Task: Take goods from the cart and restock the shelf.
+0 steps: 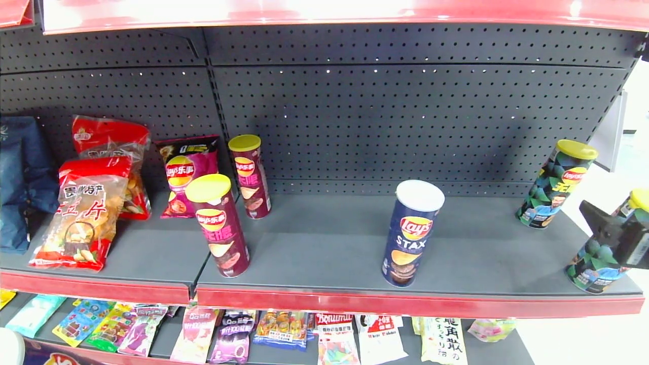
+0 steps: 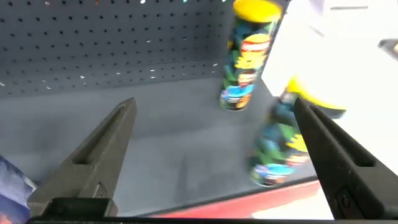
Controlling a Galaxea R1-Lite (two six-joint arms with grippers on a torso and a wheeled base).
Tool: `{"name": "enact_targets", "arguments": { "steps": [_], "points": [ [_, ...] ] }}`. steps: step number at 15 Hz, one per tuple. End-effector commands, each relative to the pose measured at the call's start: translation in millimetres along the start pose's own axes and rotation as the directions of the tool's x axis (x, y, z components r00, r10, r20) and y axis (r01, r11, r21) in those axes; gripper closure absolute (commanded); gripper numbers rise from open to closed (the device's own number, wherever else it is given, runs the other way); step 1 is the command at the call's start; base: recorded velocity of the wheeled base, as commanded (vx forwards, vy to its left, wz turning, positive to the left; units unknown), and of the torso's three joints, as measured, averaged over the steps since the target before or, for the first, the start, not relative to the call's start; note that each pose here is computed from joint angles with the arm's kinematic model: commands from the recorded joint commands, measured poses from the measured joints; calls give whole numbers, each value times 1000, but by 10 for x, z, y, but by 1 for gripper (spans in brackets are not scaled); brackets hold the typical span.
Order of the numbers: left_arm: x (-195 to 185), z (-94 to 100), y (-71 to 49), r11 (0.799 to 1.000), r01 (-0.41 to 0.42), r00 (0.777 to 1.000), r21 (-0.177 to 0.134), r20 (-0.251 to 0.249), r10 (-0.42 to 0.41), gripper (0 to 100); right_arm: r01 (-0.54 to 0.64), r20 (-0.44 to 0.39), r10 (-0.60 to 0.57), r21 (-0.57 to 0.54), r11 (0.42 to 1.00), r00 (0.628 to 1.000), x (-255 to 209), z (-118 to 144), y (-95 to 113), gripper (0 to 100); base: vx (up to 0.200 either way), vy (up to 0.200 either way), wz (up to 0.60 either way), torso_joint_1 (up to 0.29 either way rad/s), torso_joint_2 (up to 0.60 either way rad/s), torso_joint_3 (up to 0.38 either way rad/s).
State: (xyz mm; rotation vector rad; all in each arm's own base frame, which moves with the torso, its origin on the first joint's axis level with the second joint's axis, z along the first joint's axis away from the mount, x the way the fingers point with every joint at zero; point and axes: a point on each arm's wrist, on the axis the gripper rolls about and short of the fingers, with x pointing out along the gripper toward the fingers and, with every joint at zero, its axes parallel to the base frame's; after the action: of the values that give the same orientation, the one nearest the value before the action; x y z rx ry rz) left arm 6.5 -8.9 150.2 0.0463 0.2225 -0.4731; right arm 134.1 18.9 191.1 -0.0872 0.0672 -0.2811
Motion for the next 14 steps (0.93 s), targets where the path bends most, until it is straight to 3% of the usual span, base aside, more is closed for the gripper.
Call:
{"name": "enact_targets", "arguments": {
  "steps": [1, 4, 6, 7, 9, 11, 14],
  "points": [
    [-1, 18, 1, 1000, 0, 1000, 2, 5, 0, 100, -70, 77, 73, -40, 997, 994, -368, -63, -191, 0, 0, 0, 0, 0, 0, 0],
    [-3, 33, 1, 1000, 3, 1000, 4, 11, -3, 100, -193, 44, 196, -65, 979, 980, -744, -279, -349, 0, 0, 0, 0, 0, 0, 0],
    [-12, 68, -3, 1000, 13, 1000, 9, 23, -13, 100, -202, -10, 202, -64, 977, 979, -968, -464, -457, 0, 0, 0, 0, 0, 0, 0],
    [-20, 70, -6, 1000, 15, 1000, 11, 27, -16, 100, -185, -47, 182, -67, 980, 982, -1055, -543, -503, 0, 0, 0, 0, 0, 0, 0],
    [-38, 53, -15, 1000, 14, 999, 15, 37, -15, 100, -29, -100, 23, -56, 998, 995, -1127, -650, -553, 0, 0, 0, 0, 0, 0, 0],
    [-44, 52, -17, 1000, 14, 999, 17, 41, -15, 100, 69, -115, -74, -48, 996, 991, -1208, -742, -573, 0, 0, 0, 0, 0, 0, 0],
    [-34, 69, -17, 999, 39, 998, 16, 39, -39, 100, -117, -21, 117, -25, 993, 993, -1433, -1079, -572, 0, 0, 0, 0, 0, 0, 0]
  ]
}}
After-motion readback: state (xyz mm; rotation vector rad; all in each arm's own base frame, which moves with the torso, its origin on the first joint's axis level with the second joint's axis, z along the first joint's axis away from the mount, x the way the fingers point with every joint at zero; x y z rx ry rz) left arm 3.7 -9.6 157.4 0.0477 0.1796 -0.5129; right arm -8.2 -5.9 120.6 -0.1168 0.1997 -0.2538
